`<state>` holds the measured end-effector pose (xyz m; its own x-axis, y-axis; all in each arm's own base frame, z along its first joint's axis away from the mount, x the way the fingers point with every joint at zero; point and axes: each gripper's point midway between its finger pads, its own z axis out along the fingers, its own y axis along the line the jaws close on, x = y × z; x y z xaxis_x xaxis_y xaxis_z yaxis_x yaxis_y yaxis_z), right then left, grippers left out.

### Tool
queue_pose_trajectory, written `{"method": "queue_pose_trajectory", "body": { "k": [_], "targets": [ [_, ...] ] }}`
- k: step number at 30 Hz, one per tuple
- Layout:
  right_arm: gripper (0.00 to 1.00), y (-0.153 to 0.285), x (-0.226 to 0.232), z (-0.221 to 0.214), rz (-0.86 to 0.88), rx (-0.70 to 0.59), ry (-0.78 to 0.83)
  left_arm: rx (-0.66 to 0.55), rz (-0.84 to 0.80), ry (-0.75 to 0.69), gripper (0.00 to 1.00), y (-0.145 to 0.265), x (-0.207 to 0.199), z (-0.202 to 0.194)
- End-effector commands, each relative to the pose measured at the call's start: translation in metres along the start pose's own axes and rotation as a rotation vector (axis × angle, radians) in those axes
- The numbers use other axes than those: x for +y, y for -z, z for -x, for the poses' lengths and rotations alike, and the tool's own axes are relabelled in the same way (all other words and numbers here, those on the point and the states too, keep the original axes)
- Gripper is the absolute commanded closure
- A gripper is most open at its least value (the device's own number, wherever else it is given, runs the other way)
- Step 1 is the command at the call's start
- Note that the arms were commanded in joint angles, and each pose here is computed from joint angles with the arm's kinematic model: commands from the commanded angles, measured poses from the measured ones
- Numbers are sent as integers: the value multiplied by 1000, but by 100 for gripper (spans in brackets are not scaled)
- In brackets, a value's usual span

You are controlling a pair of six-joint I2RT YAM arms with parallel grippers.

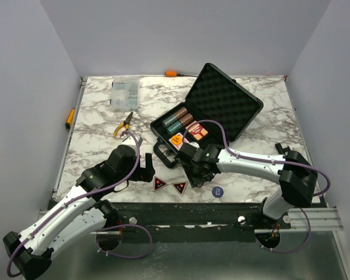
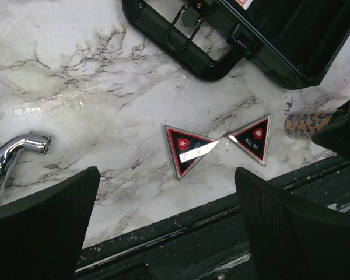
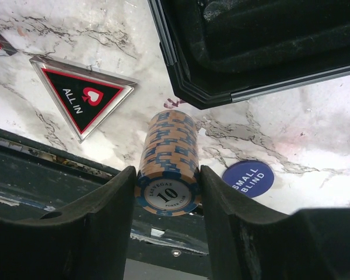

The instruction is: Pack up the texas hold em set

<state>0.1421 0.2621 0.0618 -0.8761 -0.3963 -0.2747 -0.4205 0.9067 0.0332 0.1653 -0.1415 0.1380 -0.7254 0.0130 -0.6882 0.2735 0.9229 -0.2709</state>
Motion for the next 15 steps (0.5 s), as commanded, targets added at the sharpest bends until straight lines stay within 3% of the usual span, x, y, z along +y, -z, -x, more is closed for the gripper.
{"method": "queue_pose_trajectory", "body": {
  "k": [1, 15],
  "targets": [
    [51, -4, -1, -2, -25, -10, 6, -23, 7, 6, 4, 4, -1, 8],
    [78, 12, 0, 10, -26, -54, -2, -33, 30, 15, 3, 5, 3, 10]
  ]
}}
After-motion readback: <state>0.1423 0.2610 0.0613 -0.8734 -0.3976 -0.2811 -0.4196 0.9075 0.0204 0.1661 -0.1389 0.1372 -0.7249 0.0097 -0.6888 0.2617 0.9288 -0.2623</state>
